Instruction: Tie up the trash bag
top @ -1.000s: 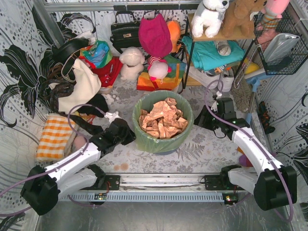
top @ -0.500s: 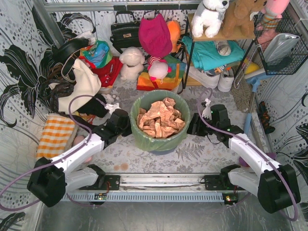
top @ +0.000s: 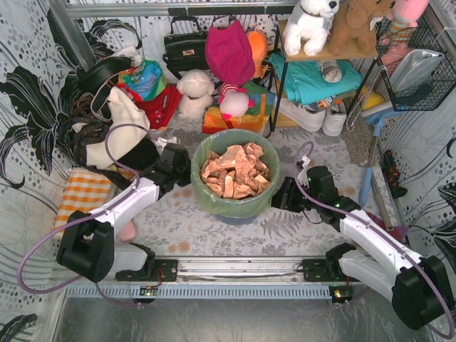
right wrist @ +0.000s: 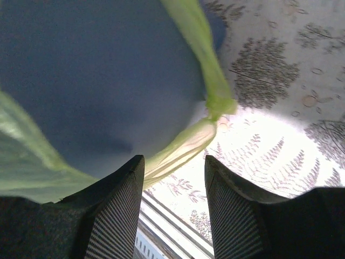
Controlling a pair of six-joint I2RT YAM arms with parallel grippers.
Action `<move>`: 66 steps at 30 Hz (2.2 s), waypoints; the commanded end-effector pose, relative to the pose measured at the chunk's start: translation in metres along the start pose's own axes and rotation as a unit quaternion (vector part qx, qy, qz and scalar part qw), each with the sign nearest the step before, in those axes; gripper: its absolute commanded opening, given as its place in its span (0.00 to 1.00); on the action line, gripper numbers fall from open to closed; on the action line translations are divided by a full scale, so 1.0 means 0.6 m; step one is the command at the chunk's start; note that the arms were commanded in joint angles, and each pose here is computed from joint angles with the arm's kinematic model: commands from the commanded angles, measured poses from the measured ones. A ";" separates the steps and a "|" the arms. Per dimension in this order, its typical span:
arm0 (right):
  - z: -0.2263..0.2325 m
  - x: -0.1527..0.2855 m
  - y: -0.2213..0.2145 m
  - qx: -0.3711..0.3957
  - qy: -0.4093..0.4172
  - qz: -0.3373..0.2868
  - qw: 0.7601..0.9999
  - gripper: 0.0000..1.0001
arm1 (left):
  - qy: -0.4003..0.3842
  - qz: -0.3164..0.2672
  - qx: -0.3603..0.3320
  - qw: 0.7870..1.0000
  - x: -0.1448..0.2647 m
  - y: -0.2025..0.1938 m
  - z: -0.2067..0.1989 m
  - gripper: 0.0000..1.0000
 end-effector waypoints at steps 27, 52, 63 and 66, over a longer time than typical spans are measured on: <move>-0.062 -0.084 -0.022 -0.196 -0.014 -0.074 0.978 0.35 | -0.038 0.015 -0.018 0.999 -0.003 0.003 -0.009 0.00; -0.055 0.008 0.017 -0.120 -0.156 -0.122 0.973 0.00 | -0.031 0.010 -0.015 0.999 0.007 0.000 -0.001 0.00; -0.071 0.075 0.014 -0.087 -0.297 -0.103 0.945 0.00 | -0.007 0.009 -0.017 1.000 0.002 0.000 0.008 0.00; -0.071 0.077 0.015 -0.080 -0.304 -0.095 0.945 0.00 | -0.008 0.011 -0.016 1.000 0.001 -0.001 0.007 0.00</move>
Point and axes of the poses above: each gripper's point midway between its finger pads, its own x axis back along the fingers, its own z axis along the line the jaws close on, y = z × x, the point moved 8 cm from there along x, back along the fingers, and after that the axes turned 10 degrees about x, right-handed, at the moved point
